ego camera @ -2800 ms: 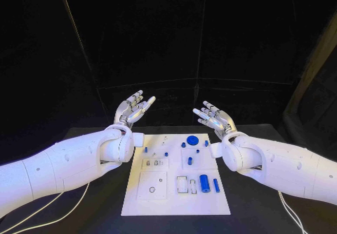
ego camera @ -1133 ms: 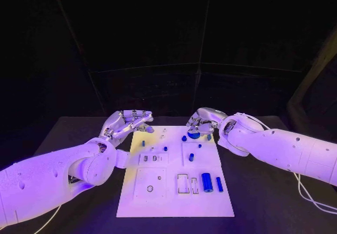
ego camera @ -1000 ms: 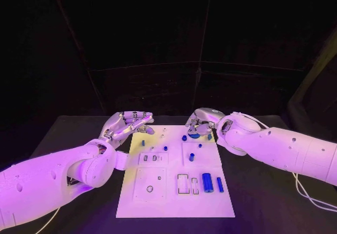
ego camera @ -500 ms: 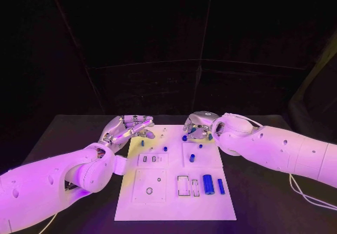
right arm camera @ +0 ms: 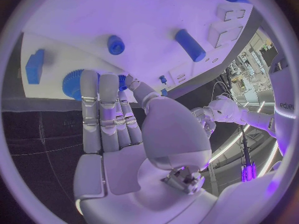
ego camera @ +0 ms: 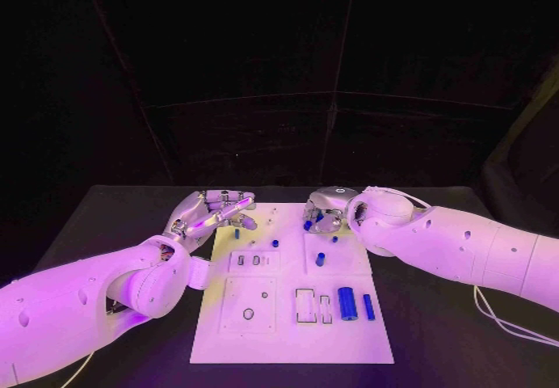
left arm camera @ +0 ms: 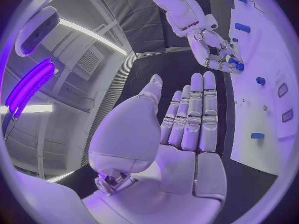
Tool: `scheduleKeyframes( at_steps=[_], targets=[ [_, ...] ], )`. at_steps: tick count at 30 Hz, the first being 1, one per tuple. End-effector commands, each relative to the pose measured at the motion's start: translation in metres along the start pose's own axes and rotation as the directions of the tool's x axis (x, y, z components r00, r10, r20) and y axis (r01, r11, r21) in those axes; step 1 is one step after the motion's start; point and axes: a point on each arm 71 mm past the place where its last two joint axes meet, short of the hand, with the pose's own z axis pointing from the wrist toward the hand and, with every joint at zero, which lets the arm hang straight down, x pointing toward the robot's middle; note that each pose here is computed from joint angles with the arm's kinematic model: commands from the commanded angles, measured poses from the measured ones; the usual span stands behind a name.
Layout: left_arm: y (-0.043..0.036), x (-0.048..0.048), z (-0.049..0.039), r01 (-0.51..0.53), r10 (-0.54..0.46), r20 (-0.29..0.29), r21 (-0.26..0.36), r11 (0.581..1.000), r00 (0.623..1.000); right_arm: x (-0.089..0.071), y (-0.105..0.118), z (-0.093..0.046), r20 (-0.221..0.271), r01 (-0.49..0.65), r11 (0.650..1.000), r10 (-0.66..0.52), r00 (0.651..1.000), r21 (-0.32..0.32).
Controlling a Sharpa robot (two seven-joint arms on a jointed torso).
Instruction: Assemble the parts on the task board
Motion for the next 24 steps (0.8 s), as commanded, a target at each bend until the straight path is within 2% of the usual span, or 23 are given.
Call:
scheduleKeyframes(
  at_steps=[1, 16, 19, 24],
  targets=[
    [-0.0012, 0.0008, 0.0004, 0.002, -0.002, -0.016, 0.001, 1.000, 1.000, 0.000, 0.002, 0.001, -0.020, 0.014, 1.000, -0.015, 1.000, -0.009],
    [0.0000, -0.0010, 0.0013, 0.003, -0.003, -0.020, -0.010, 1.000, 1.000, -0.002, 0.003, 0.003, 0.015, 0.011, 1.000, -0.011, 1.000, -0.010],
    [0.0001, -0.0012, 0.0014, 0.004, -0.004, -0.021, -0.012, 1.000, 1.000, -0.004, 0.003, 0.002, 0.043, 0.010, 1.000, -0.009, 0.999, -0.010],
    [0.0003, -0.0017, 0.0012, 0.005, -0.005, -0.023, -0.015, 1.000, 1.000, -0.012, 0.008, 0.000, 0.150, -0.001, 0.999, 0.008, 0.989, -0.046]
  ],
)
